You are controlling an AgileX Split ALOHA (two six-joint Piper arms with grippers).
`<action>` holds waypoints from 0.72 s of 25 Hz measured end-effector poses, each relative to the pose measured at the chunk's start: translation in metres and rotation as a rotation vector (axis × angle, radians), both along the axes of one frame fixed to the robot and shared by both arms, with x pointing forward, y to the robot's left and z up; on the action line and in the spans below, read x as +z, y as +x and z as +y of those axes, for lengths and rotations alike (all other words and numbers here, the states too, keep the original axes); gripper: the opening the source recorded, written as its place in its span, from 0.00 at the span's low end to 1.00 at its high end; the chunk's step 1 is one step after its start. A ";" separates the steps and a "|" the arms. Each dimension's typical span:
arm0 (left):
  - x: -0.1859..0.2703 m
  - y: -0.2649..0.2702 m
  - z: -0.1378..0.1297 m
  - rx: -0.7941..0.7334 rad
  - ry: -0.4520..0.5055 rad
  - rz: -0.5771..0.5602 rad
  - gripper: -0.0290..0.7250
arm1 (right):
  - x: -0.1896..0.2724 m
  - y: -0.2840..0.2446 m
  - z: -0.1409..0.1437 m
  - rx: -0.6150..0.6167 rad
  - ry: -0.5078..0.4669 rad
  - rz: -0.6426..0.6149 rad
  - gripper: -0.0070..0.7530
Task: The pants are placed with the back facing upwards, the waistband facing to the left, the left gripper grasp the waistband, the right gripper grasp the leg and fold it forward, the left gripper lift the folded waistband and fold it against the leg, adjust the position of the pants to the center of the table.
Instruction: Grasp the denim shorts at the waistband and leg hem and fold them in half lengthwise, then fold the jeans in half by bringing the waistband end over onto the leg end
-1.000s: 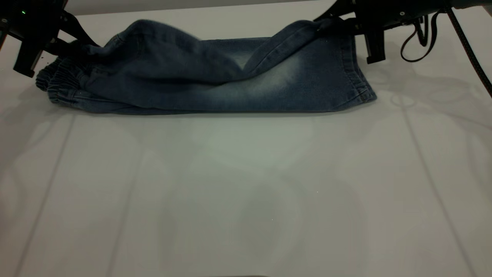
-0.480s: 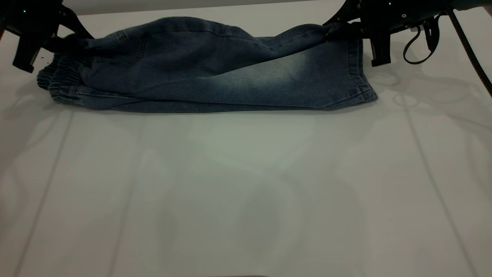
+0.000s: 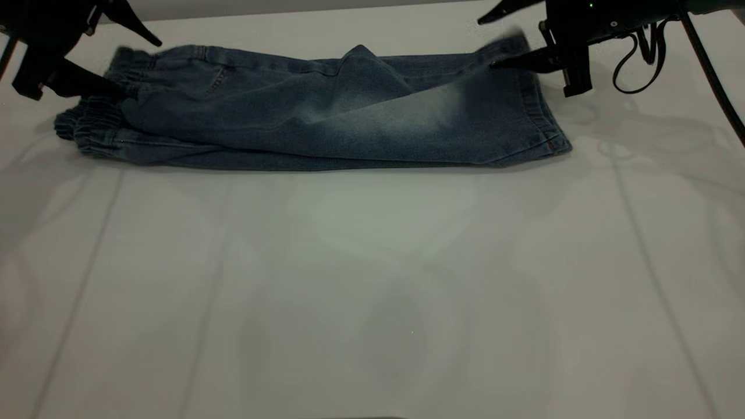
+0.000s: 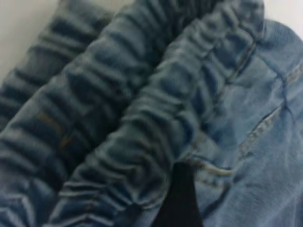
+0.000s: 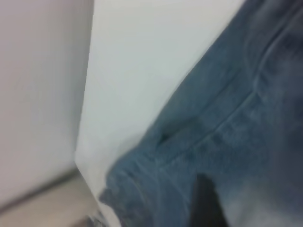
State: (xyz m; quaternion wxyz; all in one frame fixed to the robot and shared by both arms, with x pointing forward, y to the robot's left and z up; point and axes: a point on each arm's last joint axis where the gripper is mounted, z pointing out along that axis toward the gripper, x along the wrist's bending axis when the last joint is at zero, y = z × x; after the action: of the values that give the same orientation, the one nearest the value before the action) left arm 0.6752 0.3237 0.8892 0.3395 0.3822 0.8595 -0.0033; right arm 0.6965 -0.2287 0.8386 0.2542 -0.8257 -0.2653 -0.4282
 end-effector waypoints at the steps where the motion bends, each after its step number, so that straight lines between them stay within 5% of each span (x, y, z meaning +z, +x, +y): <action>1: 0.003 0.000 -0.001 -0.022 0.010 -0.011 0.81 | 0.001 0.000 0.001 0.033 -0.013 -0.034 0.57; 7: 0.026 -0.008 -0.004 -0.211 0.102 -0.032 0.81 | 0.015 -0.006 0.008 0.229 0.024 -0.230 0.75; 14: 0.029 -0.022 -0.001 -0.367 0.207 0.070 0.81 | 0.027 -0.014 0.016 0.361 0.117 -0.342 0.76; 18: 0.025 -0.028 0.024 -0.279 0.202 0.151 0.81 | 0.027 -0.015 0.017 0.379 0.113 -0.345 0.76</action>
State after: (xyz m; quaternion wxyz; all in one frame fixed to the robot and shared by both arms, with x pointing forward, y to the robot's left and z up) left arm 0.6475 0.3480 0.9138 0.2302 0.5283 0.8172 0.0074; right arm 0.6817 -0.2118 0.8652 0.3267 -0.6603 -0.4304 -0.5215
